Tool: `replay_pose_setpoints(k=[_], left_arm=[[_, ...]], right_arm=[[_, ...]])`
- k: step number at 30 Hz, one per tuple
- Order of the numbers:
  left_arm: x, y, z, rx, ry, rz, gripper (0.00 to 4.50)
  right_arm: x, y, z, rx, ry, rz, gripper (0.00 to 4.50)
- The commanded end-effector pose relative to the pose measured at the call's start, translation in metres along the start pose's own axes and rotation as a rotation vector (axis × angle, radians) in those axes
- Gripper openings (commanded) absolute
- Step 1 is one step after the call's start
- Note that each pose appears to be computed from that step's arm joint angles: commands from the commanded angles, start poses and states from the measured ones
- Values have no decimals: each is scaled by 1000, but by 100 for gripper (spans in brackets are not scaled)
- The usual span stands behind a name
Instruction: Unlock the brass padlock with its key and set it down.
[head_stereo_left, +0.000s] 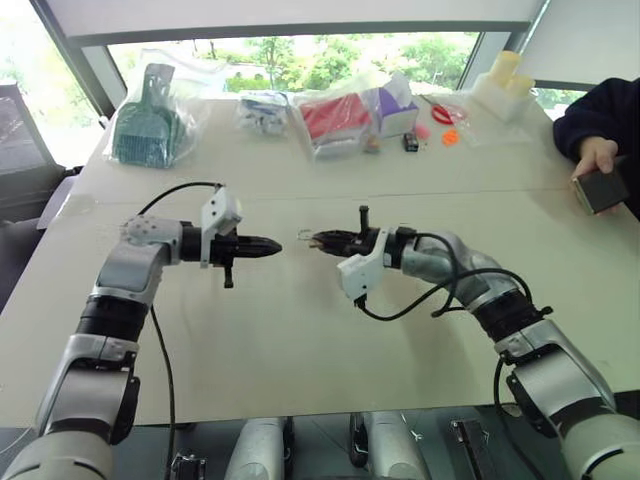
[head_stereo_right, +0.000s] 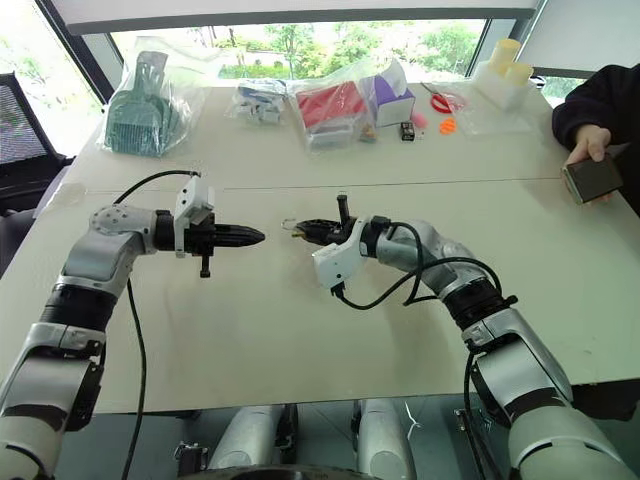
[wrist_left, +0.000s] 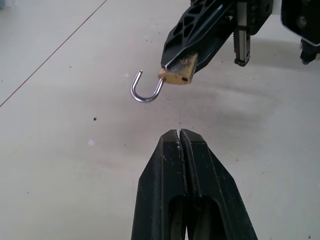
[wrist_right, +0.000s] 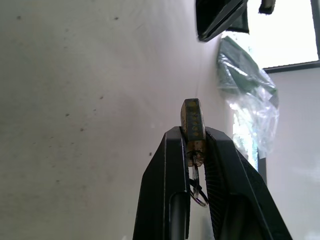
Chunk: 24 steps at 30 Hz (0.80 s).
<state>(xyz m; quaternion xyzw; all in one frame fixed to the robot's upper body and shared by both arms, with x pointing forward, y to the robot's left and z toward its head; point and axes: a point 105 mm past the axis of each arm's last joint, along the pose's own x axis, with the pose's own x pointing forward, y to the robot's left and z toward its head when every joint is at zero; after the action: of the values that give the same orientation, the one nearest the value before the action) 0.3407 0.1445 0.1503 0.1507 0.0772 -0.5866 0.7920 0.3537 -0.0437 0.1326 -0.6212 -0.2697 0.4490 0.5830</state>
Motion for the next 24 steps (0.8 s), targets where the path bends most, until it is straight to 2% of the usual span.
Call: replay_pose_setpoints(k=[1,10,14,18,24], left_arm=[[-6,-4,24,37,-69,35,3],[-6,-21,23,16,-66,47,0],[-7,-23,22,23,-41,46,0],[-11,-21,24,45,-43,85,0],[-18,-27,24,34,-49,118,0]], right_arm=[[8,0,2,-11,-12,-22,0],[6,17,1,18,-6,74,446],[-18,13,-1,93,21,137,446],[-47,-2,2,309,44,150,446],[-74,-13,11,669,52,175,446]])
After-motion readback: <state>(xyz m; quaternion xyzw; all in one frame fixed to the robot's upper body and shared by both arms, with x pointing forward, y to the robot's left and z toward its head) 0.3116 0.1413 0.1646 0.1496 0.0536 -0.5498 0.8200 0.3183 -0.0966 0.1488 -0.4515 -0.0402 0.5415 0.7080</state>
